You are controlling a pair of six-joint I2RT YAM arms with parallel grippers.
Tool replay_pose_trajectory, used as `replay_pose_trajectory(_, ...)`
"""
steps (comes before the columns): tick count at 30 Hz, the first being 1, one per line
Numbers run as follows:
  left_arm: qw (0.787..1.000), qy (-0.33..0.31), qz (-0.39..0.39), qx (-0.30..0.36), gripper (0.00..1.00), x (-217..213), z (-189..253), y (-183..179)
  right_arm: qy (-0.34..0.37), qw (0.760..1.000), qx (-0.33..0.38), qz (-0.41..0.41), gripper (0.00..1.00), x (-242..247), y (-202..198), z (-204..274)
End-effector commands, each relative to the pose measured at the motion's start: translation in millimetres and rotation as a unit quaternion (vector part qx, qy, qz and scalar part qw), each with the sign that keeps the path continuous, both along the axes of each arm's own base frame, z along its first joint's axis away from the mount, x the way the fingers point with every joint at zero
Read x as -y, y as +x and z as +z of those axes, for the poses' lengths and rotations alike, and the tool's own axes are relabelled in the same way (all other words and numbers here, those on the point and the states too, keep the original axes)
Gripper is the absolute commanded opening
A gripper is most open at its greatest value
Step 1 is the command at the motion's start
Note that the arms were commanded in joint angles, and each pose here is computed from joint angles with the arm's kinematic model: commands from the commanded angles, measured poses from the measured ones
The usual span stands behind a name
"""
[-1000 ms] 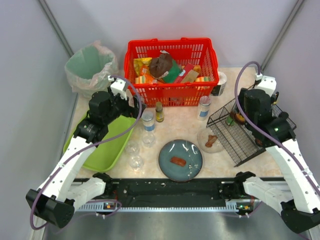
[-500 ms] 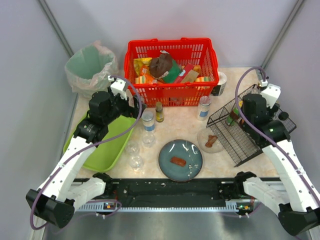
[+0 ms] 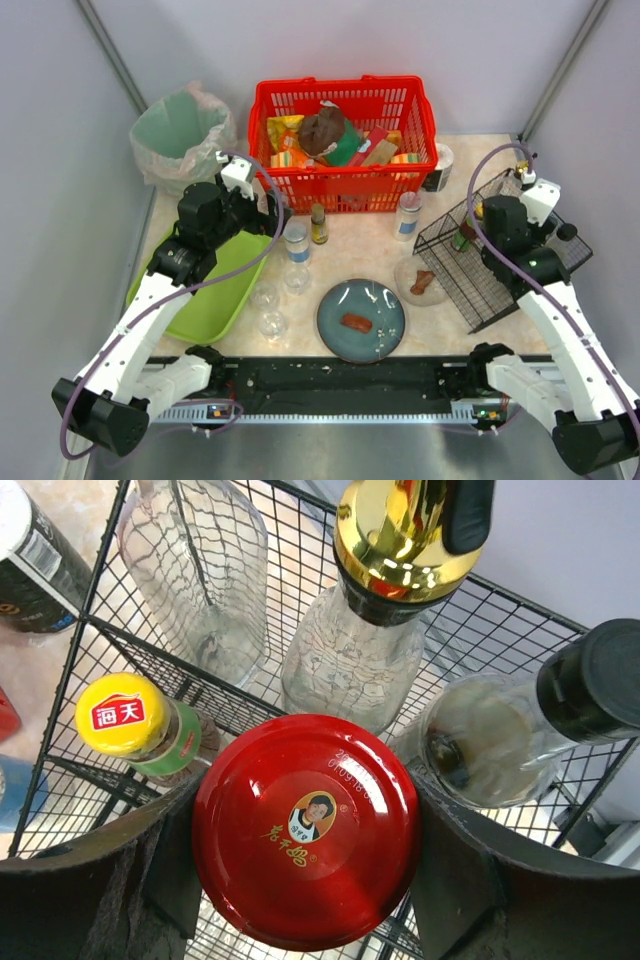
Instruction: Clear the kitchen counter
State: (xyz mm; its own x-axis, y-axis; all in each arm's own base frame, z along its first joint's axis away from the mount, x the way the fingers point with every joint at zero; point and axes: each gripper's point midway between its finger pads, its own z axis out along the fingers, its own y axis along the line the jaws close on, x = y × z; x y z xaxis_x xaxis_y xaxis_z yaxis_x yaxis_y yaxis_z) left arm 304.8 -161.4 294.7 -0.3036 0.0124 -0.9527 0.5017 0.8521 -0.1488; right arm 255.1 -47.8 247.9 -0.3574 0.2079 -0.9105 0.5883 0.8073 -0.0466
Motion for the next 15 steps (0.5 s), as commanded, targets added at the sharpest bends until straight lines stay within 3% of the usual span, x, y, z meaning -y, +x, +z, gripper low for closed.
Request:
replay_pose_trajectory(1,1.0,-0.014,-0.005,0.025,0.98,4,23,2,0.025,0.995,0.091,-0.03,0.0,6,13,23)
replay_pose_trajectory(15,1.0,-0.012,-0.002,0.023,0.98,3,21,3,0.042,0.995,0.088,-0.027,0.0,4,27,-28)
